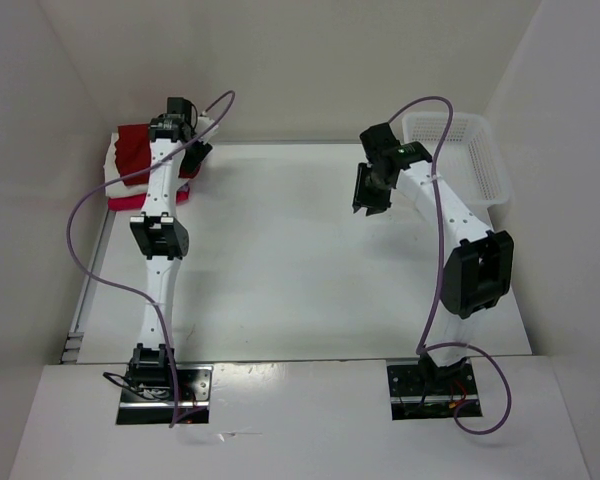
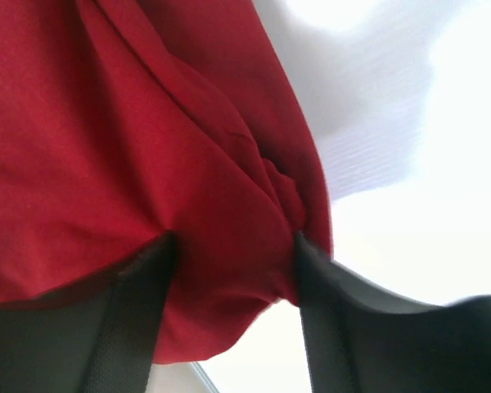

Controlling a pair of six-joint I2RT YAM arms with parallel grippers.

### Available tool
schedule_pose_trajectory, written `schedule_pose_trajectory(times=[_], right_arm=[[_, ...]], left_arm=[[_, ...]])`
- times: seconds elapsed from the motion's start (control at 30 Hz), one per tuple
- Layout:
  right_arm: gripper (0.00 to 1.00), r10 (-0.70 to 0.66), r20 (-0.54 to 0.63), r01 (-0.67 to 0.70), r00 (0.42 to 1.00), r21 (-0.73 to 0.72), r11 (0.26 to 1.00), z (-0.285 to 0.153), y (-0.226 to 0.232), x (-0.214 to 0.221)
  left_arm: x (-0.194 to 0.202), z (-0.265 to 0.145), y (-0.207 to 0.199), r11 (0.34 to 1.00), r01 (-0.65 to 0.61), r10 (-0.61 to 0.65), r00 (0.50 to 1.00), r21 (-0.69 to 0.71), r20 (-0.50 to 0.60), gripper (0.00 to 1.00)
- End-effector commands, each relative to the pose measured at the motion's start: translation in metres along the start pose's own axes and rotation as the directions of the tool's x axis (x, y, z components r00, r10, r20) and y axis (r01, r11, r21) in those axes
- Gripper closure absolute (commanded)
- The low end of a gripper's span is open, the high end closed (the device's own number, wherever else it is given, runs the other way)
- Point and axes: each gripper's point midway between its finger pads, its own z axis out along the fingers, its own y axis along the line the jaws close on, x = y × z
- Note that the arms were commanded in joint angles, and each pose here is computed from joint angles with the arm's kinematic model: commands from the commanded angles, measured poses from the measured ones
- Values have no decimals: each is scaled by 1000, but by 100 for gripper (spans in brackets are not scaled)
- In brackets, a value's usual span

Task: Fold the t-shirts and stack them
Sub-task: Put the neatly folded tshirt into the corner of the board with the left arm

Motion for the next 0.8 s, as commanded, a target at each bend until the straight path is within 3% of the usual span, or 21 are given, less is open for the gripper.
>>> schedule_pose_trajectory(times=[0.0, 0.03, 0.17, 0.27, 0.33, 0.43, 0.53, 0.77], right_arm=[[59, -2, 105, 5, 994, -36, 999, -29, 1, -16], [59, -2, 100, 5, 995, -23, 1000, -26, -2, -13], [59, 7, 101, -5, 995, -25, 1000, -30, -4, -9], [59, 7, 102, -5, 995, -26, 1000, -32, -5, -8], [59, 8, 110, -5, 994, -30, 1000, -35, -5, -9], [58, 9, 123, -6, 992, -26, 1000, -38, -6, -10], [57, 9, 121, -6, 993, -26, 1000, -39, -7, -8], [57, 18, 120, -15, 993, -26, 1000, -43, -11, -1]], left_arm=[[2, -3, -20, 996, 17, -17, 1000, 91, -1, 44], [-8, -14, -21, 996, 9, -12, 1000, 90, 29, 51], [-16, -27, -34, 990, -39, 33, 998, 136, 45, 52], [-2, -22, -48, 978, -63, 65, 998, 201, -4, 54], [-1, -25, -47, 980, -52, 56, 998, 194, -12, 45], [-6, -30, -36, 987, -15, 14, 1000, 159, 8, 15], [-22, -51, -9, 997, 29, -35, 996, 66, 79, 2], [-46, -123, 42, 990, 139, -137, 948, 15, 288, 0]])
